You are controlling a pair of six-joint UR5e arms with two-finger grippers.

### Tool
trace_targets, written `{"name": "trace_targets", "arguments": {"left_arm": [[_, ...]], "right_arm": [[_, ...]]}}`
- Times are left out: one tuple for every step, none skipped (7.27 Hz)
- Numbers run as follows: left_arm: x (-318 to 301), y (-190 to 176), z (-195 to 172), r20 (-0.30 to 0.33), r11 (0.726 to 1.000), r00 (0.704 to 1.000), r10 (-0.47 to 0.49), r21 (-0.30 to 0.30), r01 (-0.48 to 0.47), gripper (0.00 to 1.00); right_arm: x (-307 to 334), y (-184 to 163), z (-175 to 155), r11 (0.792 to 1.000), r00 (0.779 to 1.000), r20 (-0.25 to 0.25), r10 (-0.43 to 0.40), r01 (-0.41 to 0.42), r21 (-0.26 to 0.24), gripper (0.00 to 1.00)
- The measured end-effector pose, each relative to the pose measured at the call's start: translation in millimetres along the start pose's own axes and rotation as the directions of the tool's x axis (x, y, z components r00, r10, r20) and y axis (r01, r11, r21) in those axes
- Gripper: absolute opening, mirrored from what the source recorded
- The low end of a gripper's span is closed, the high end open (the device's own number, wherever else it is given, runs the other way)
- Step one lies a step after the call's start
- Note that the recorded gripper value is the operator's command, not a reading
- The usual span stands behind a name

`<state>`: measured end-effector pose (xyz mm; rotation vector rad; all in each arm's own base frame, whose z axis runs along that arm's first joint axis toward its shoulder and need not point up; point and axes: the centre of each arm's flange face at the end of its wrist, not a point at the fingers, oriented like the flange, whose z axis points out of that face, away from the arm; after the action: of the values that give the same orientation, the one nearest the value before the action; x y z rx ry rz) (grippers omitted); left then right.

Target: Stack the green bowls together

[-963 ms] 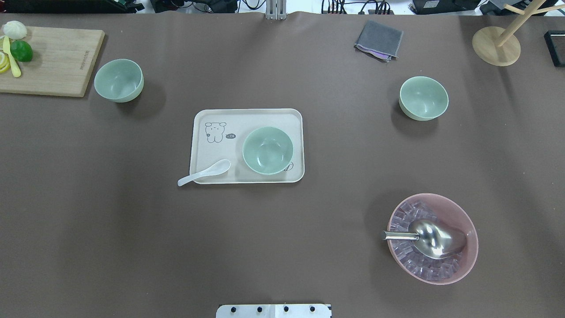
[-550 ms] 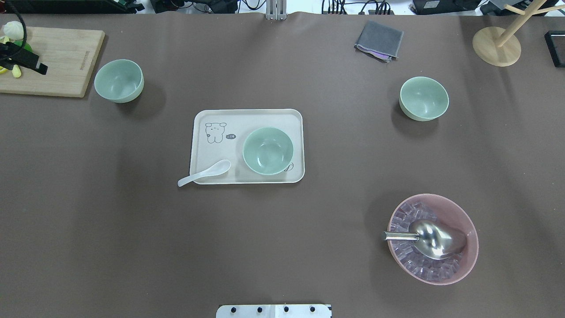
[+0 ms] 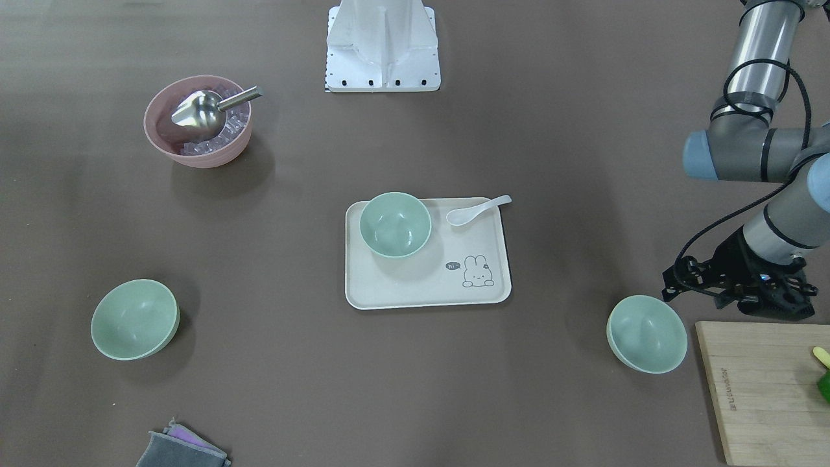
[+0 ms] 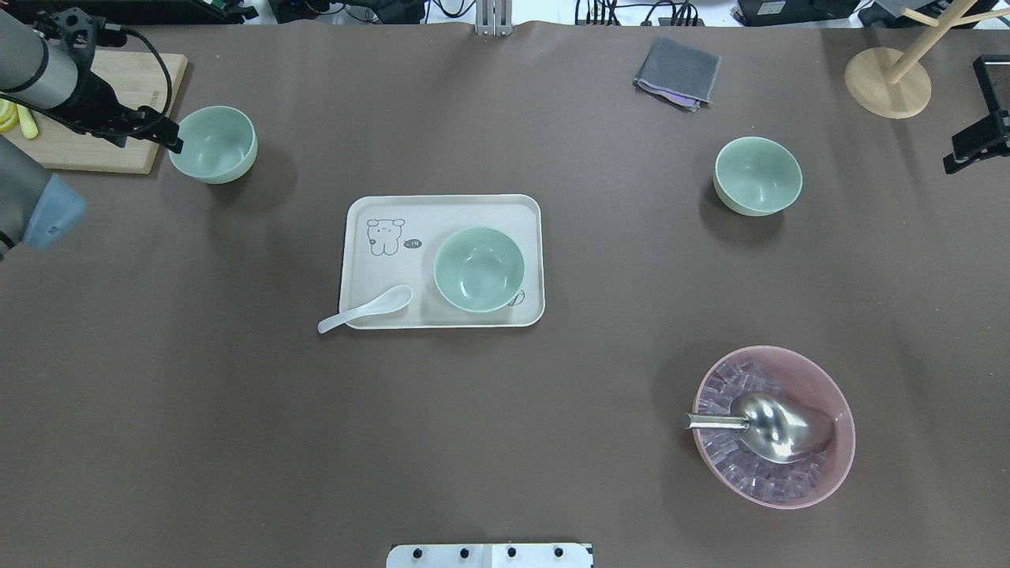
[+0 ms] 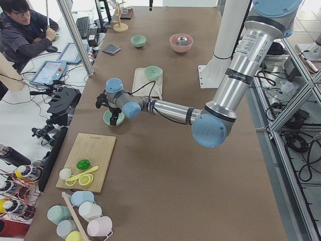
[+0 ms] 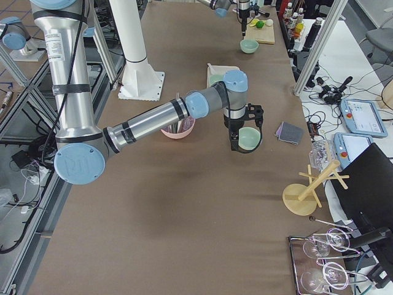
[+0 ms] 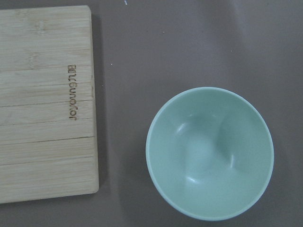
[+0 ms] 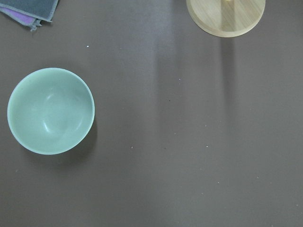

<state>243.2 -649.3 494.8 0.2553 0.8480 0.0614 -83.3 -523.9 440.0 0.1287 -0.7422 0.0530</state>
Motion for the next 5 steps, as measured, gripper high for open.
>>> {"name": "trace_targets", "arguments": {"left_arm": [[-1, -3, 8, 0.021, 1.0, 1.0, -0.004, 0.006, 0.004, 0.75], [-2, -8, 14, 0.034, 1.0, 0.999, -0.008, 0.008, 0.008, 0.64], [-1, -13, 17, 0.042, 1.0, 0.999, -0.011, 0.007, 0.011, 0.48], [0, -17, 19, 0.043, 1.0, 0.999, -0.013, 0.007, 0.013, 0.44], [2, -20, 19, 0.042, 1.0, 0.999, -0.014, 0.006, 0.014, 0.43]], "right_arm": [[-10, -7, 7, 1.0, 1.0, -0.006, -0.006, 0.006, 0.005, 0.94], [-14, -11, 11, 1.0, 1.0, -0.007, -0.014, 0.015, 0.014, 0.94], [-16, -13, 13, 1.0, 1.0, -0.005, -0.016, 0.016, 0.021, 0.94], [-17, -13, 13, 1.0, 1.0, -0.003, -0.011, 0.011, 0.025, 0.94], [-17, -13, 13, 1.0, 1.0, -0.002, -0.007, 0.007, 0.027, 0.94]]}}
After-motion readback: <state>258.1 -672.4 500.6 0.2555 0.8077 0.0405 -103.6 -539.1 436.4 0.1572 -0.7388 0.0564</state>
